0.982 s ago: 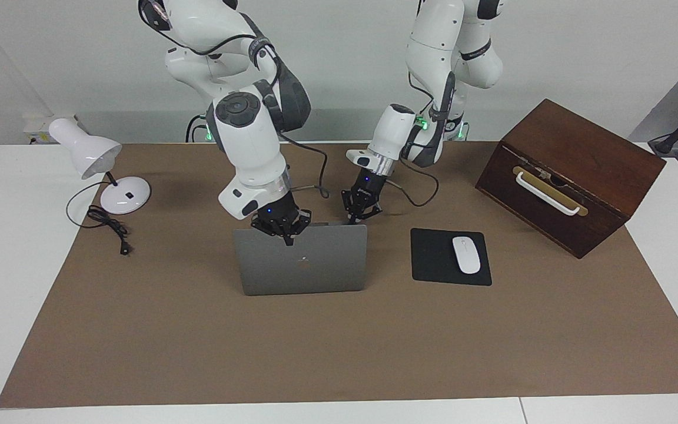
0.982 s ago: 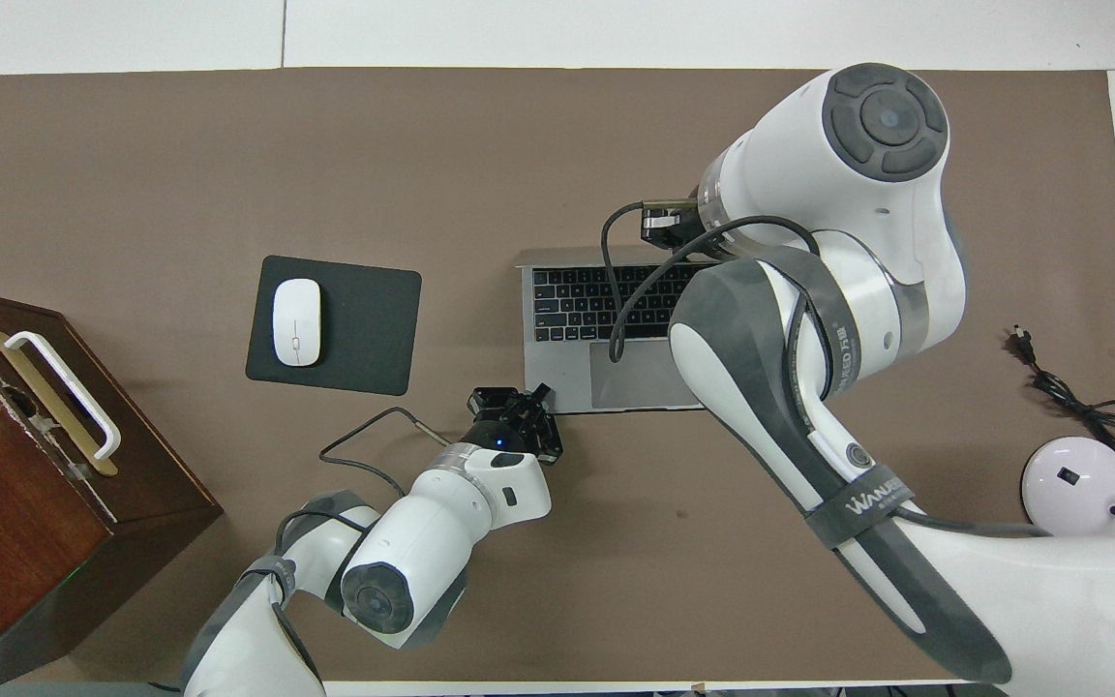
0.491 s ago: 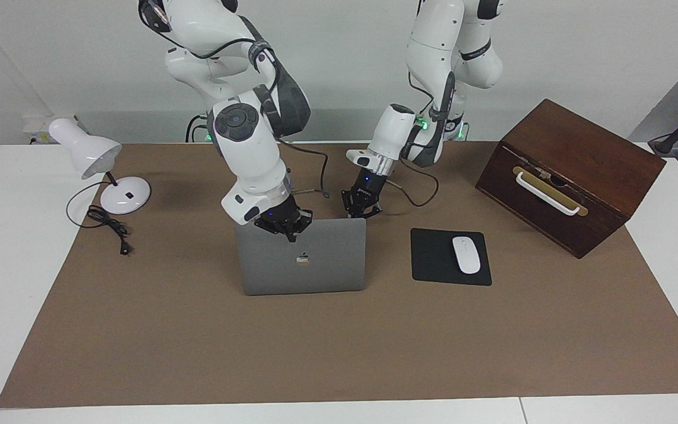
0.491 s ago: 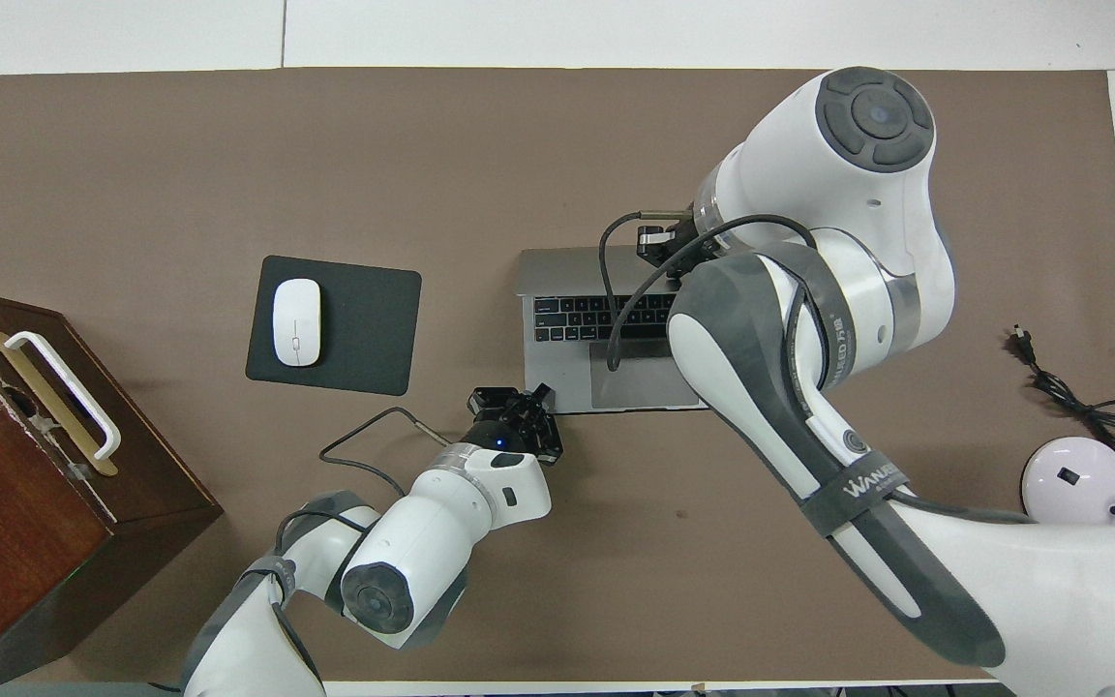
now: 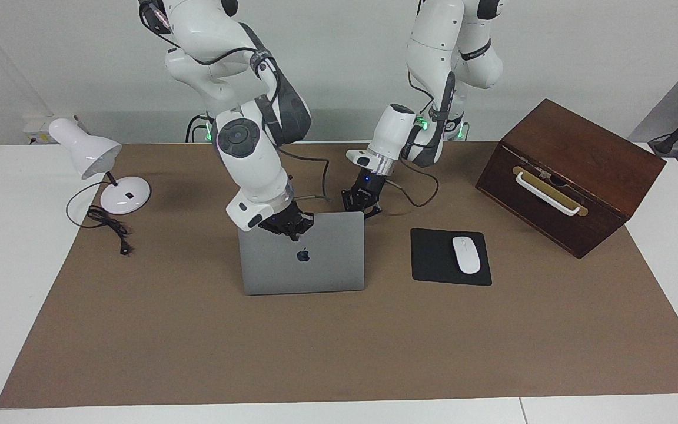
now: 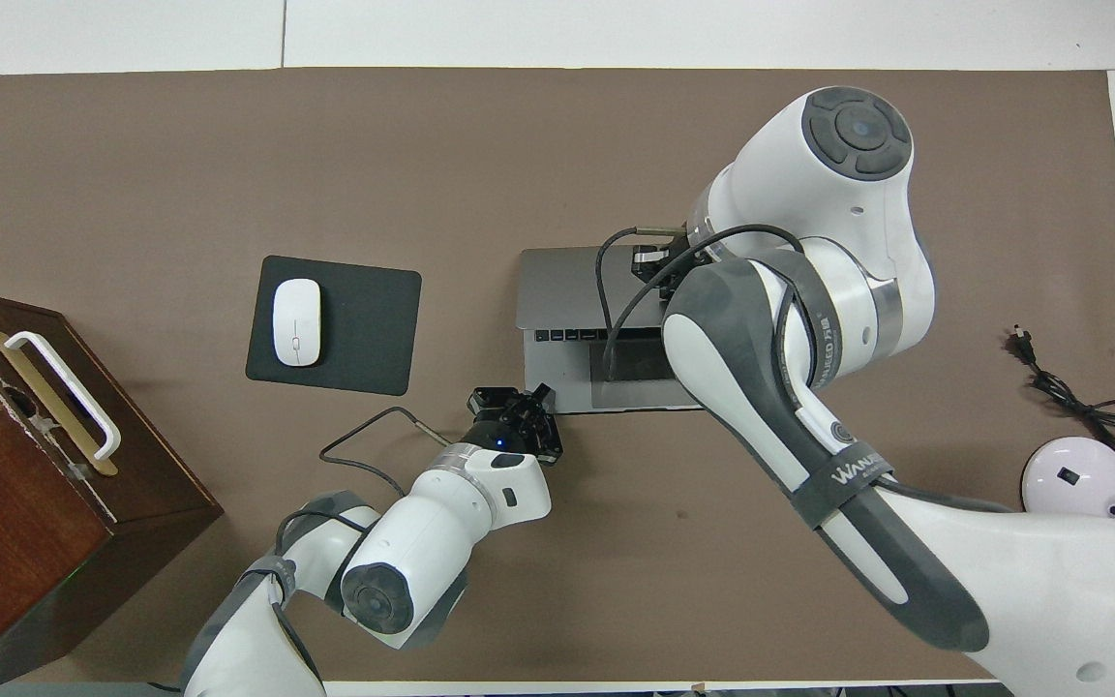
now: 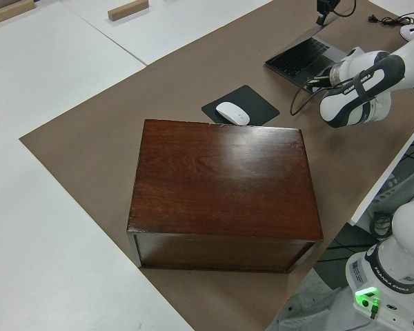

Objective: Close laptop with both arms
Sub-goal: 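Push the laptop lid down toward the keyboard with the right gripper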

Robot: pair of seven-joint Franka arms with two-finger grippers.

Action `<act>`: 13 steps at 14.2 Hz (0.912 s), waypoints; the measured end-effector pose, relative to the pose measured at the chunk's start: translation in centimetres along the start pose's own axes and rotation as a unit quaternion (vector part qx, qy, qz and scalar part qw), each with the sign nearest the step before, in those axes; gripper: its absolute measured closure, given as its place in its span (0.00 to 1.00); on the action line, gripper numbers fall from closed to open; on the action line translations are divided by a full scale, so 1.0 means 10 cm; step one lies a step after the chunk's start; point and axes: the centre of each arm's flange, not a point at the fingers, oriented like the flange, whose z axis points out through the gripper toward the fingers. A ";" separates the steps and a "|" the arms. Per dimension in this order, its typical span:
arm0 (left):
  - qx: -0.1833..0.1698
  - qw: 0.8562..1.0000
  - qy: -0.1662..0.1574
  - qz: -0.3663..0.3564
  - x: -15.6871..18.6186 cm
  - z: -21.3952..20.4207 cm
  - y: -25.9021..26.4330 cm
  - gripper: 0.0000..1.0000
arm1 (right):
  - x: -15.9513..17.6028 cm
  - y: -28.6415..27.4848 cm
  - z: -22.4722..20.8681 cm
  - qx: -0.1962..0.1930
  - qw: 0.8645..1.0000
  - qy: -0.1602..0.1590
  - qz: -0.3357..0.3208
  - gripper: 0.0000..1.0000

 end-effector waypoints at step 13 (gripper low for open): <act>0.000 1.000 0.001 0.026 0.00 0.00 0.00 0.99 | 0.00 0.08 0.45 -0.001 1.000 -0.024 0.011 0.99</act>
